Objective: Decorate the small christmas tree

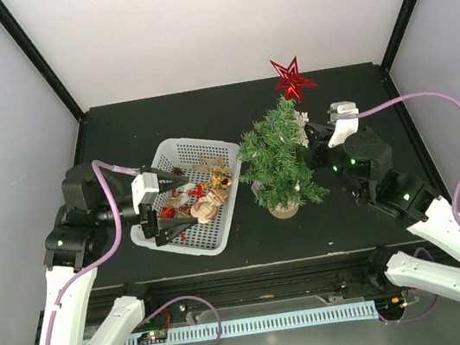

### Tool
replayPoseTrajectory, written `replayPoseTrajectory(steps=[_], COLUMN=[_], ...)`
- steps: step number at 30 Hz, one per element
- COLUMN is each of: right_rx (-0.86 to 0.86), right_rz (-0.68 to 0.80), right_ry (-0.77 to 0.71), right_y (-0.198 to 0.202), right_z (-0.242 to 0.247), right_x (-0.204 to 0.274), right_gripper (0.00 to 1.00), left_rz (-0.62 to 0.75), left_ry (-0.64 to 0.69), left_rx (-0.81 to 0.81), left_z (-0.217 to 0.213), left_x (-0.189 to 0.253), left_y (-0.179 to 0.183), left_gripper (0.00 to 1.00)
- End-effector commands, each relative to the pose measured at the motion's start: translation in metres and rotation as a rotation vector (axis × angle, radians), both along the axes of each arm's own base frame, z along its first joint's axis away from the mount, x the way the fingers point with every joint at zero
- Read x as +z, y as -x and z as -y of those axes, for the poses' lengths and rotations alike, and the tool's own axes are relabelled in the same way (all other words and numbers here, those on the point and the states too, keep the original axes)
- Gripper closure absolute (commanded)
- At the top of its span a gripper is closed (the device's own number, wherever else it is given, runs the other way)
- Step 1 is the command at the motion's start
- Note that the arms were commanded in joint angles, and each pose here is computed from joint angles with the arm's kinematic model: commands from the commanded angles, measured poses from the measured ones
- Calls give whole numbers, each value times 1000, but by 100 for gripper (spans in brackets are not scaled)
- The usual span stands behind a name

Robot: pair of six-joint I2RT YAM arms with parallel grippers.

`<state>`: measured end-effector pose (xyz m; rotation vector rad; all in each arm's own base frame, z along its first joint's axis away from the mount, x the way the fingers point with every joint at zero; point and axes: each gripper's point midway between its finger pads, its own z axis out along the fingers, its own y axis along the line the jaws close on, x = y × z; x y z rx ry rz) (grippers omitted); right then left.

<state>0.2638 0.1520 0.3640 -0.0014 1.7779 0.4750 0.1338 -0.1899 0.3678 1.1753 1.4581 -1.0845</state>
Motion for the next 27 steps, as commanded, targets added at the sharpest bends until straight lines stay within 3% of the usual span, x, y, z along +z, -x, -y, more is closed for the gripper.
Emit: replayPoseTrajectory(steps=[1, 24, 27], right_rx=[16, 90, 86], right_rz=[-18, -90, -85], right_ry=[-38, -36, -41], right_y=[5, 13, 15], right_z=[1, -11, -8], right_x=[-9, -38, -34], right_gripper=[99, 99, 88], left_rz=[23, 29, 30], left_ry=[22, 29, 28], left_rx=[-14, 16, 20], left_z=[-1, -5, -5], left_x=[5, 0, 0], left_y=[4, 2, 2], left_gripper=[1, 1, 1])
